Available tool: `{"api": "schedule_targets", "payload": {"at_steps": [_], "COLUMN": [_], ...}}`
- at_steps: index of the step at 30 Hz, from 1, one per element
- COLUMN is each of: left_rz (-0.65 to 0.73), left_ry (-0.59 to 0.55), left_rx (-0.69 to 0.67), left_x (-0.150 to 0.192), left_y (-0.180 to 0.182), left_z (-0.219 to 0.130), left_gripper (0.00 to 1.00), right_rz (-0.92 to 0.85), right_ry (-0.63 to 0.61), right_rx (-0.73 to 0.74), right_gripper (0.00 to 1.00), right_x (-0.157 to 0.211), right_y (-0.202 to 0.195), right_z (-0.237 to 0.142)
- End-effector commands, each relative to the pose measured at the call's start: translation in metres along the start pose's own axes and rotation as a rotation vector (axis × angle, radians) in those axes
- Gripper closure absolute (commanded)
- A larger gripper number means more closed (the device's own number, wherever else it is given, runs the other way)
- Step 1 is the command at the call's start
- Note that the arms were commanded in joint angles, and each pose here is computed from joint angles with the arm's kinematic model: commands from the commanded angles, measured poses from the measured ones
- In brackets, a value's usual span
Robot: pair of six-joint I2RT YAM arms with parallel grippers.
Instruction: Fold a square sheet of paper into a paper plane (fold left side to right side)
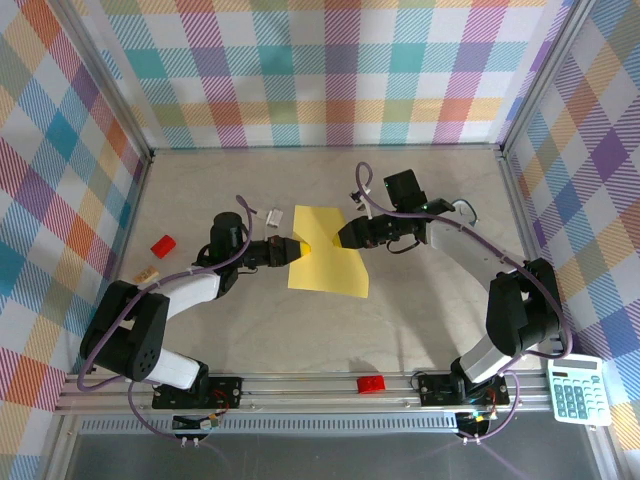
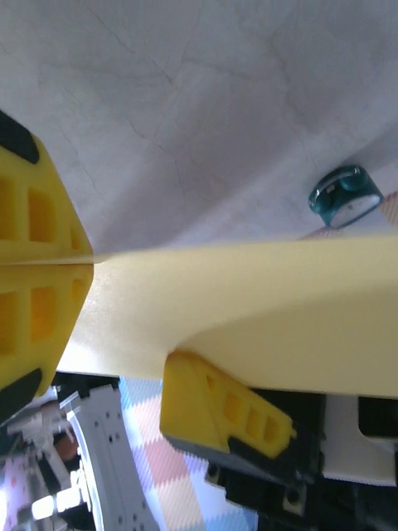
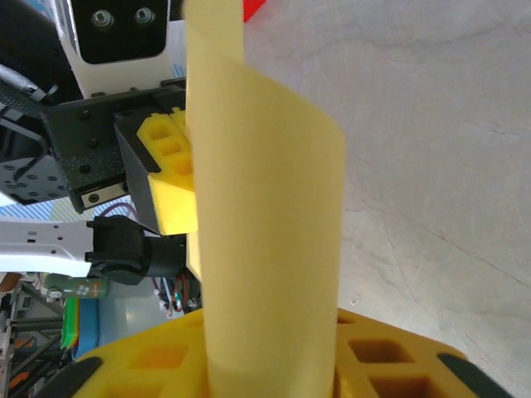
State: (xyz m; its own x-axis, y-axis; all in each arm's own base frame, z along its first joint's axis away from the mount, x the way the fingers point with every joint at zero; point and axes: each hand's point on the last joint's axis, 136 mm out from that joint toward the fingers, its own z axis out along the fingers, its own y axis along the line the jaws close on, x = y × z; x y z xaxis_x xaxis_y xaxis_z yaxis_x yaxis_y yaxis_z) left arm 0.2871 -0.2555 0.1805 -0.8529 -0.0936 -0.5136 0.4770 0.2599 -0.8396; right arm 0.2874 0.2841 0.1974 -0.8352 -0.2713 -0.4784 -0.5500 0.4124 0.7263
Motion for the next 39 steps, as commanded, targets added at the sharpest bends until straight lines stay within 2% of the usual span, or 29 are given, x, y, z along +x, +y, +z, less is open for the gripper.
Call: {"api": "schedule_targets", "payload": {"at_steps": [1, 8, 12, 15, 18, 25, 29, 39], "left_rz": [0.008, -0.171, -0.278, -0.307, -0.319, -0.279, -0.282, -0.318], "left_ry": [0.013, 0.04, 0.102, 0.154, 0.194, 0.251, 0.245, 0.212], "left_rx": [-0.088, -0.295, -0.386, -0.529, -0.593, -0.634, -0.636, -0.671], "left_x": [0.003, 0.017, 0.033, 0.046, 0.052, 0.055, 0.055, 0.056], "left_y": [0.008, 0.057, 0.092, 0.122, 0.138, 0.139, 0.138, 0.139], "left_z": [0.002, 0.007, 0.014, 0.01, 0.009, 0.01, 0.009, 0.007], "left_gripper": [1.0, 1.0, 1.0, 1.0, 1.0, 1.0, 1.0, 1.0], "right_rz": [0.029, 0.192, 0.272, 0.32, 0.358, 0.386, 0.413, 0.461], "right_ry": [-0.013, -0.067, -0.038, -0.054, -0.032, 0.031, 0.066, 0.112], "right_rx": [0.068, 0.294, 0.352, 0.353, 0.346, 0.333, 0.356, 0.375], "right_gripper": [0.61, 0.39, 0.37, 0.37, 0.4, 0.67, 0.78, 0.87], "right_x": [-0.003, 0.005, 0.017, 0.022, 0.029, 0.043, 0.054, 0.076], "right_y": [-0.016, -0.075, -0.101, -0.114, -0.122, -0.13, -0.14, -0.152], "right_z": [-0.005, -0.015, -0.005, 0.003, 0.013, 0.034, 0.041, 0.05]}}
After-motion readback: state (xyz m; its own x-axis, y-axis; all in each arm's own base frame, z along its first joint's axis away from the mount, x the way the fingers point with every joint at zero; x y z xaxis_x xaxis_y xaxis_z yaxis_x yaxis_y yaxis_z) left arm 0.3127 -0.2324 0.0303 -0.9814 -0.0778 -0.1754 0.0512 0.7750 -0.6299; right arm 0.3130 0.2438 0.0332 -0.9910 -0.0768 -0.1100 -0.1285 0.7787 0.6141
